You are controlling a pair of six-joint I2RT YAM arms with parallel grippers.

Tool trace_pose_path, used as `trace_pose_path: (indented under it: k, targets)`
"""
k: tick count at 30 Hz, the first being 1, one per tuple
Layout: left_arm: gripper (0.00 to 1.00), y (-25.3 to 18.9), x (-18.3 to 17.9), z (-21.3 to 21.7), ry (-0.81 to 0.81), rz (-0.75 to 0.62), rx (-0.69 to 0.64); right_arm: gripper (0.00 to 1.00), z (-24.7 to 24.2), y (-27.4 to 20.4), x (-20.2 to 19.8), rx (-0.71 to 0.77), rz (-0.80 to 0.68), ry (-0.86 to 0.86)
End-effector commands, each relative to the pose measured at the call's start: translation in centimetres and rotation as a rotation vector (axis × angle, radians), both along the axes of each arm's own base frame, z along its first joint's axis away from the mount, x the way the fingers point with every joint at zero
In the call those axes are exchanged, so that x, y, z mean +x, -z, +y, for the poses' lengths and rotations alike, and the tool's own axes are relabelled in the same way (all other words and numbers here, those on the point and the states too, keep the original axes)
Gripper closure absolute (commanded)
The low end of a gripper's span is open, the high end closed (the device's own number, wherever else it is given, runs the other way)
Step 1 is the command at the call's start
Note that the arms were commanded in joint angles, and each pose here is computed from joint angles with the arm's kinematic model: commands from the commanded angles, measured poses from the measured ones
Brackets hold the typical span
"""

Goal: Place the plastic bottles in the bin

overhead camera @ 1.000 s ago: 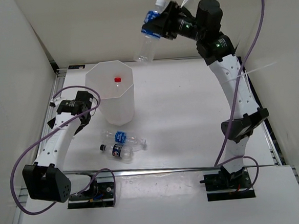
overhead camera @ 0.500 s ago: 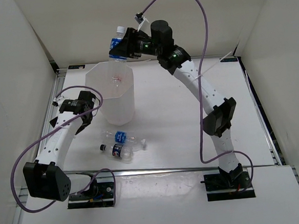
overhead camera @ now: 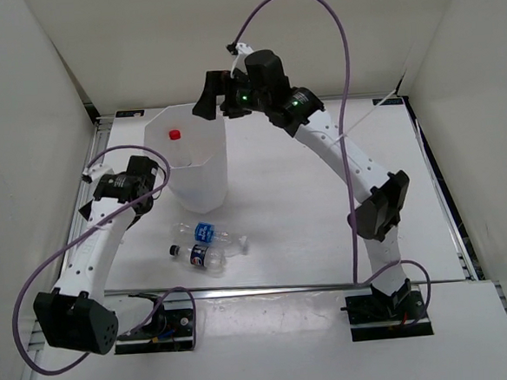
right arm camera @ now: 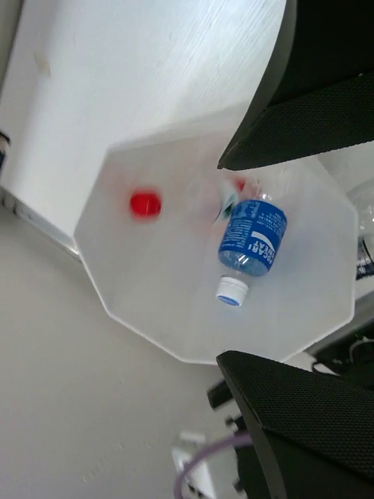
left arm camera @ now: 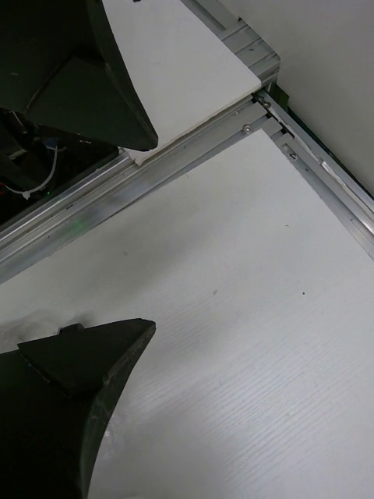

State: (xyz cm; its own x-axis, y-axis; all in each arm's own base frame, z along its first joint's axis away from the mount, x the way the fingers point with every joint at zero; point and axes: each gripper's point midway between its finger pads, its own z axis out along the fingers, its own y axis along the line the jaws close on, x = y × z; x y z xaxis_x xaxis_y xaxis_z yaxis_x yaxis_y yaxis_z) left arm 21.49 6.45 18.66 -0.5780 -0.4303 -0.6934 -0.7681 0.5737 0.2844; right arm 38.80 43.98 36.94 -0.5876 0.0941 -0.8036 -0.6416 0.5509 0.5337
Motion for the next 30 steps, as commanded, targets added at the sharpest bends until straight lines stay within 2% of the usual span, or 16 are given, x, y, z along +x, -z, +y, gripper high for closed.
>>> trace_pose_path:
  k: [1,2,5,6,8,9,12,13,18,23,24,26,27,30]
  targets:
    - [0.00,-2.2,-1.2,0.6,-0.014,-0.071,0.016,0.00,-5.3,-6.6,0.0,0.005,-0.161,0.189]
    - [0.00,-2.3,-1.2,0.1,0.010,-0.071,-0.021,0.00,-6.7,-8.2,-0.7,0.025,-0.174,0.233]
    - [0.00,-3.2,-0.9,-1.9,0.050,-0.120,-0.150,0.00,-9.3,-8.3,-2.0,0.008,-0.161,0.298]
    - [0.00,-2.8,-1.3,-3.7,0.078,-0.125,-0.280,0.00,-9.6,-8.2,-2.4,0.011,-0.152,0.300]
    - [0.00,-3.0,-0.6,-5.5,0.165,-0.181,-0.389,0.00,-11.1,-8.7,-3.3,0.012,-0.153,0.310]
    - [0.00,-4.1,0.2,-7.8,0.247,-0.279,-0.507,0.00,-11.6,-7.6,-3.3,-0.003,-0.129,0.320]
    - [0.00,-4.2,-0.1,-10.6,0.339,-0.389,-0.665,0.00,-12.4,-6.6,-4.5,-0.021,-0.097,0.312]
    - [0.00,-4.2,0.3,-10.8,0.340,-0.427,-0.687,0.00,-12.9,-5.4,-4.5,-0.048,-0.074,0.320]
    - [0.00,0.8,-1.4,-12.5,0.241,-0.363,-0.831,0.00,-13.6,-4.5,-5.7,-0.076,-0.022,0.293]
    - [0.00,4.6,-2.2,-15.4,0.177,-0.376,-1.036,0.00,-14.2,-4.6,-6.8,-0.107,-0.037,0.260]
    - [0.00,7.0,-3.1,-15.6,0.134,-0.333,-1.059,0.00,-14.3,-4.4,-6.9,-0.115,-0.030,0.260]
    - [0.00,7.7,-3.0,-16.5,0.131,-0.366,-1.130,0.00,-15.1,-4.1,-7.1,-0.135,-0.028,0.265]
    - [0.00,9.3,-3.4,-16.5,0.109,-0.351,-1.134,0.00,-15.5,-4.6,-7.9,-0.129,-0.046,0.249]
    - [0.00,10.5,-3.4,-16.8,0.080,-0.369,-1.175,0.00,-16.3,-3.8,-8.5,-0.138,-0.033,0.229]
